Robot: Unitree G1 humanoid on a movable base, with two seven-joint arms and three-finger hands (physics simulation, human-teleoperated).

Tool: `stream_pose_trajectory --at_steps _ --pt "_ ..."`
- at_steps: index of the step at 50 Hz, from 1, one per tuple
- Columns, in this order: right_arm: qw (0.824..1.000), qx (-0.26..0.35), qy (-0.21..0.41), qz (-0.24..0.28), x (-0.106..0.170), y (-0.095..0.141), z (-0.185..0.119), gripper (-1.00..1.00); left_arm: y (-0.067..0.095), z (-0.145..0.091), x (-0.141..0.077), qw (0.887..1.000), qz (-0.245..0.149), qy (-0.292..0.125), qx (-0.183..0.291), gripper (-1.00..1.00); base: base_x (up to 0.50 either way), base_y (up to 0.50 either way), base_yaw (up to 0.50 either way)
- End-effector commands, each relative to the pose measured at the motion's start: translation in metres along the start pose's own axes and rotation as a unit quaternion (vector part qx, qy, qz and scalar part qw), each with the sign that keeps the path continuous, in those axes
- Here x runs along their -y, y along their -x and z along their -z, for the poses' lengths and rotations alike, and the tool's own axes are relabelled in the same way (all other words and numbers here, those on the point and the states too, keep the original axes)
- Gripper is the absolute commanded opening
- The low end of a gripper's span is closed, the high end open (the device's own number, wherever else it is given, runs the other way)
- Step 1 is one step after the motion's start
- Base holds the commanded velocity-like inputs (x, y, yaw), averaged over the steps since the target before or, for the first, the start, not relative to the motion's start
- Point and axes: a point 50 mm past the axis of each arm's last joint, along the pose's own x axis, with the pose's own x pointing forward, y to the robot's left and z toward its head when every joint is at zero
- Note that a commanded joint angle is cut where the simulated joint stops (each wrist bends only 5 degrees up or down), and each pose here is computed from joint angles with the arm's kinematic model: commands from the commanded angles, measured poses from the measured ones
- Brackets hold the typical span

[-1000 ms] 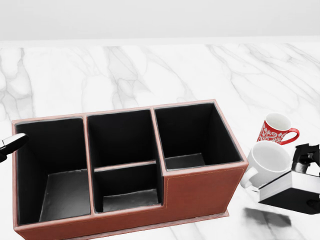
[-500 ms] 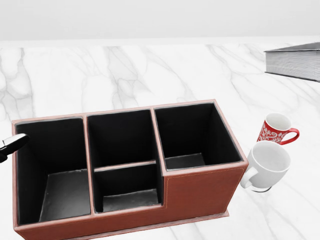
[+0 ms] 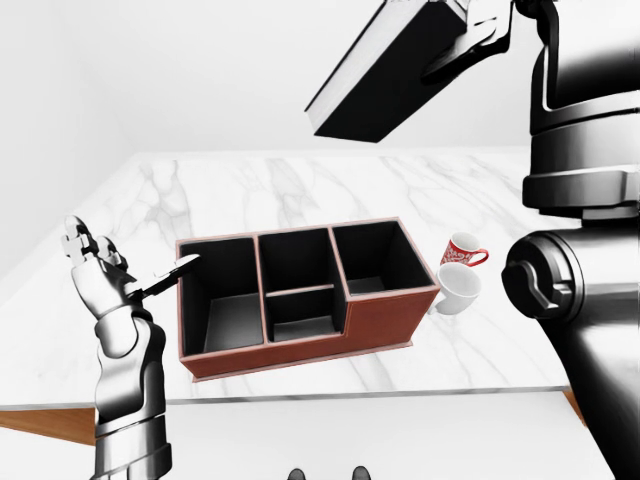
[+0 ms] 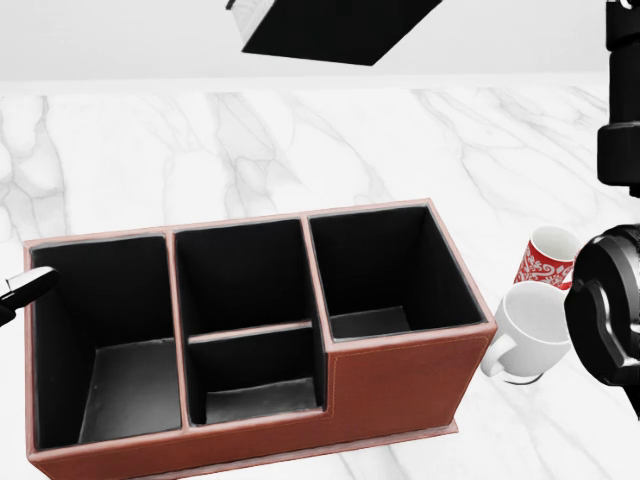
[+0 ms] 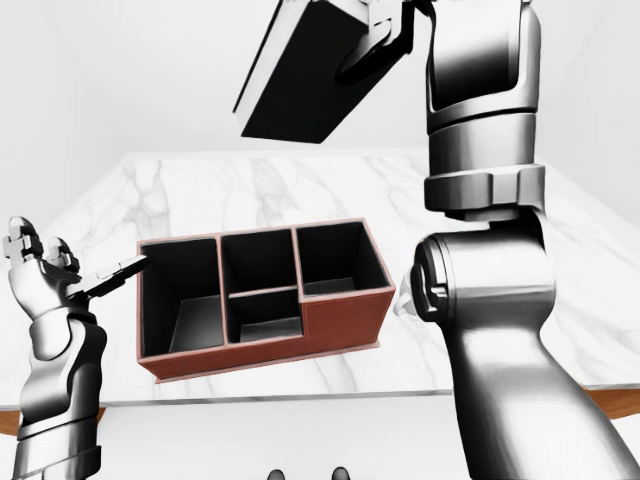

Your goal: Pick up the book and place it in the right compartment of the caddy.

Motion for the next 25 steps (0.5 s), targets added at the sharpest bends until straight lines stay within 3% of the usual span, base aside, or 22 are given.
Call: stream_pose_trajectory --at_steps 1,4,12,25 --pt "0.988 -0.072 -0.06 -0.122 -0.032 -0.041 -0.005 -1.0 0.004 0.006 0.005 1.0 0.01 -0.01 -0.01 1.0 0.0 0.0 0.0" --pt "0.984 -0.121 0.002 -0.13 -0.032 -0.039 0.005 -1.0 0.004 0.007 0.006 1.0 0.011 -0.01 -0.011 1.0 0.0 0.0 0.0" --pt "0.971 -0.177 0.093 -0.131 -0.035 -0.034 0.02 -1.0 0.005 0.006 0.005 1.0 0.012 -0.01 -0.009 1.0 0.0 0.0 0.0" --pt "0.959 -0.212 0.101 -0.161 -0.065 -0.03 0.049 -1.0 0.005 0.007 0.005 1.0 0.011 -0.01 -0.01 1.0 0.0 0.0 0.0"
